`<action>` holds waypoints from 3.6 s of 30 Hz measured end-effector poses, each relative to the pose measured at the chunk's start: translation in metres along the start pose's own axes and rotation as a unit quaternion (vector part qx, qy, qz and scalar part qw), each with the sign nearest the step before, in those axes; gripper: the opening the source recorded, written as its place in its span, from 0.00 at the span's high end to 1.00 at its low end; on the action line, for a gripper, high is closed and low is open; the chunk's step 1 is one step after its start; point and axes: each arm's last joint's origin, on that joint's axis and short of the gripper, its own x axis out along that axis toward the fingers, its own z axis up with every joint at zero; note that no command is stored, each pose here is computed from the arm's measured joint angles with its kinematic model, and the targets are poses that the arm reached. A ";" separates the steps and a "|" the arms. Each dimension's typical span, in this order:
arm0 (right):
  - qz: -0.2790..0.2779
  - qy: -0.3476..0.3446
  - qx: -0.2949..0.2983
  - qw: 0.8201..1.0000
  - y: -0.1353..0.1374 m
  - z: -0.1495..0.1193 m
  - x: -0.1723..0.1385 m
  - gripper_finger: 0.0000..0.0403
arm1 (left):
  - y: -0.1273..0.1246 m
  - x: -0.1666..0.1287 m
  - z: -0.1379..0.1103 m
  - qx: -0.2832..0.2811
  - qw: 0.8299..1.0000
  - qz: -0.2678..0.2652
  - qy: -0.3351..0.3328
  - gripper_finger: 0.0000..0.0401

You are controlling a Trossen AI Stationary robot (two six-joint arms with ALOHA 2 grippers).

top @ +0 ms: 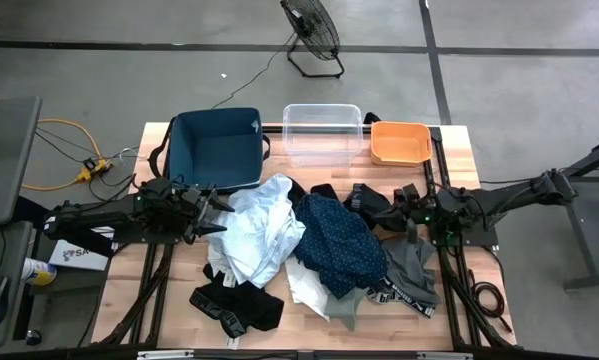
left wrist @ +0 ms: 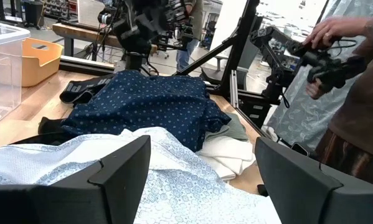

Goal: Pick & Place Cloths
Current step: Put the blue plaid shirt into the blue bin

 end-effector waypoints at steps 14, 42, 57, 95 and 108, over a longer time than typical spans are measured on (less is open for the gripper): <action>-0.010 0.211 -0.325 0.922 0.049 0.038 0.025 0.56 | 0.000 0.000 0.000 0.000 1.000 0.000 0.000 0.29; -0.005 0.392 -0.389 0.834 0.046 0.069 0.145 0.03 | 0.000 0.000 0.000 0.000 1.000 0.000 0.000 0.29; -0.020 0.492 -0.344 0.799 0.013 0.027 0.180 0.03 | 0.000 0.000 0.000 0.000 1.000 0.000 0.000 0.29; -0.140 0.460 -0.166 0.861 0.016 0.035 0.185 0.96 | 0.000 0.000 0.000 0.000 1.000 0.000 0.000 0.29; -0.139 0.264 -0.133 0.945 0.073 0.126 0.116 0.96 | 0.000 0.000 0.000 0.000 1.000 0.000 0.000 0.29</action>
